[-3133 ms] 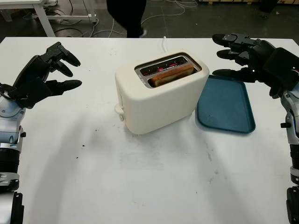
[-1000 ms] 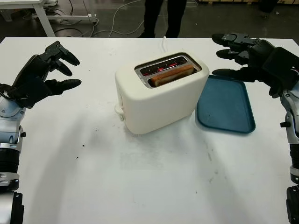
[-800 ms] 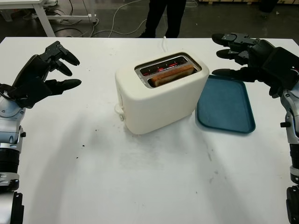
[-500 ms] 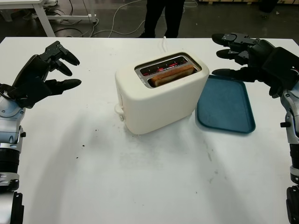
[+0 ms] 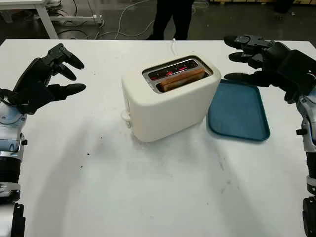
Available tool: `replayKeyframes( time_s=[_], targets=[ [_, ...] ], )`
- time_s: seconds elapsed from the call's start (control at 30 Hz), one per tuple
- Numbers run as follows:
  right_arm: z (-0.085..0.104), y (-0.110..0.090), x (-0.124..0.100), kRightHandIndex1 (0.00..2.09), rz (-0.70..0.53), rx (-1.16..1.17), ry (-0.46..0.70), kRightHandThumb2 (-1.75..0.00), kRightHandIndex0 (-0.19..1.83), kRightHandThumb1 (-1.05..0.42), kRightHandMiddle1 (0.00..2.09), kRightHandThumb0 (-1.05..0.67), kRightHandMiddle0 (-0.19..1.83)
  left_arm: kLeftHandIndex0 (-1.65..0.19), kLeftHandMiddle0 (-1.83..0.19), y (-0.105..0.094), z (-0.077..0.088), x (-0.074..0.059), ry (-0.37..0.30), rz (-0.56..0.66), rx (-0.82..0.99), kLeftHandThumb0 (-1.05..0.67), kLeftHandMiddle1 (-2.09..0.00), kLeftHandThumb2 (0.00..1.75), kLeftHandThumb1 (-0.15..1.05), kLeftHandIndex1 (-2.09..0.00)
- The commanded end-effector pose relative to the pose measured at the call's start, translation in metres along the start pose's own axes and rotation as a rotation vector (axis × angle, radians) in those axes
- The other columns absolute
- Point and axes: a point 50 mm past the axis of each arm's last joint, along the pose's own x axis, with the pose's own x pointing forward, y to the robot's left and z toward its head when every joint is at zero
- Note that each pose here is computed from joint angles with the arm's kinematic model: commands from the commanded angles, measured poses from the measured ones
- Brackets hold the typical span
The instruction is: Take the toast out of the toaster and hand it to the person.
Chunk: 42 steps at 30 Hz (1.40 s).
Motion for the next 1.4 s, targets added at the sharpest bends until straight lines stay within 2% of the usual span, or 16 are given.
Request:
replayKeyframes(
  time_s=[0.0, 1.37],
  targets=[
    [0.0028, -0.0021, 0.0, 0.65, -0.003, -0.006, -0.016, 0.0, 0.0, -0.8, 0.01, -0.73, 0.34, -0.08, -0.11, 0.0008, 0.0027, 0.0002, -0.018, 0.009, 0.003, -1.05, -1.65, 0.23, 0.92, -1.56],
    [0.0055, -0.0025, 0.0, 0.63, 0.004, -0.027, -0.022, 0.0, 0.0, -0.81, 0.0, -0.69, 0.33, -0.06, -0.1, 0.0014, 0.0035, 0.0012, -0.022, -0.002, 0.017, -1.05, -1.64, 0.25, 0.92, -1.56]
  ],
)
